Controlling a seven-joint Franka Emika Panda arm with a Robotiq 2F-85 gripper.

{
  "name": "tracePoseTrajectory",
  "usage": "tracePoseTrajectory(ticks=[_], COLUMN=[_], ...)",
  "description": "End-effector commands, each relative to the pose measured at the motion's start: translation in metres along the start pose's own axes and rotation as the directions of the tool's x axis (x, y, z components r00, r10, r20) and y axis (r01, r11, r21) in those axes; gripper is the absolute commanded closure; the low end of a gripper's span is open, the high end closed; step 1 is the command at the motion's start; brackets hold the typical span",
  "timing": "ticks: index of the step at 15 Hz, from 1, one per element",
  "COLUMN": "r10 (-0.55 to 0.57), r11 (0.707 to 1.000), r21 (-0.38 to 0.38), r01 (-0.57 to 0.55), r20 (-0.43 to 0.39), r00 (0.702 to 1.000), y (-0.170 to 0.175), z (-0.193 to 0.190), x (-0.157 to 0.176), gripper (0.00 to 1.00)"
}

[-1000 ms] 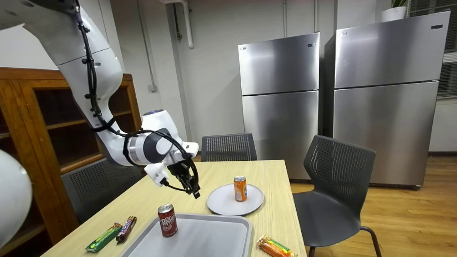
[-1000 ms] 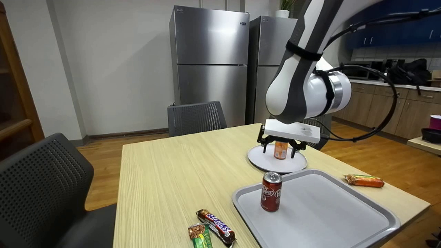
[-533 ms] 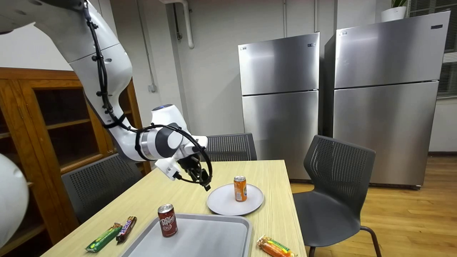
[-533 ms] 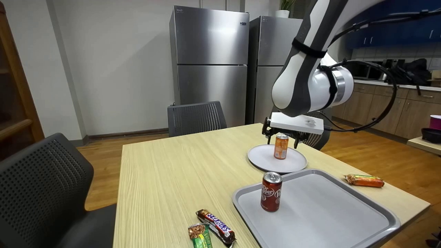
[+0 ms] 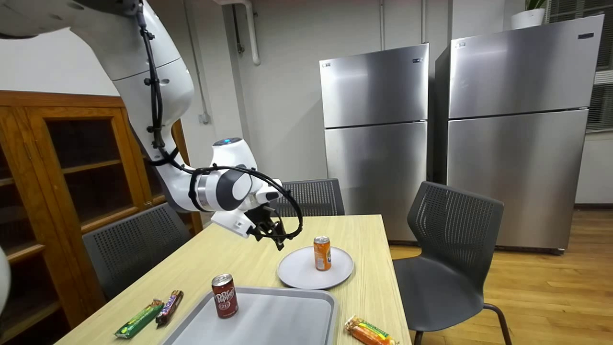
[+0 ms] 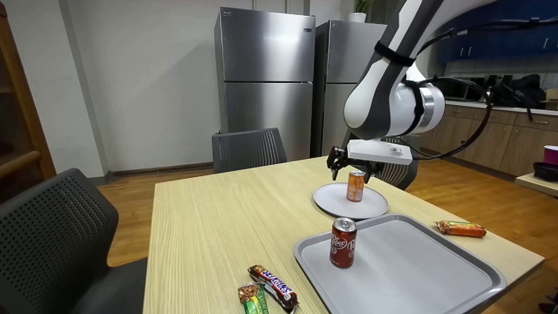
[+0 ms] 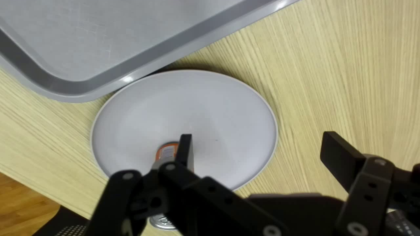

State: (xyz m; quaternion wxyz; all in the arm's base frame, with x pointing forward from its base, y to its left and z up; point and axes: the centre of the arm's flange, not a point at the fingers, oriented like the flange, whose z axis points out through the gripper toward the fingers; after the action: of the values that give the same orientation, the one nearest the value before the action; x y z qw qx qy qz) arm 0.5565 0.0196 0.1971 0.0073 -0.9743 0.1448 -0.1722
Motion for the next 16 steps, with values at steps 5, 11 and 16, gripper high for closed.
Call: tracePoseTrajectory(ticks=[5,11,16], r10=[-0.077,-0.034,-0.012], r11=[0.995,0.999,1.0], r21=[0.056,0.027,-0.004], r01=[0.078,0.035,0.012], r20=[-0.025,-0.037,-0.043], r00=[0.997,0.999,0.999], y=[0.02,0.035,0.043], z=[-0.002,0.012,0.031], x=[0.035,0.064,0.088], gripper=[0.0,0.0,0.0])
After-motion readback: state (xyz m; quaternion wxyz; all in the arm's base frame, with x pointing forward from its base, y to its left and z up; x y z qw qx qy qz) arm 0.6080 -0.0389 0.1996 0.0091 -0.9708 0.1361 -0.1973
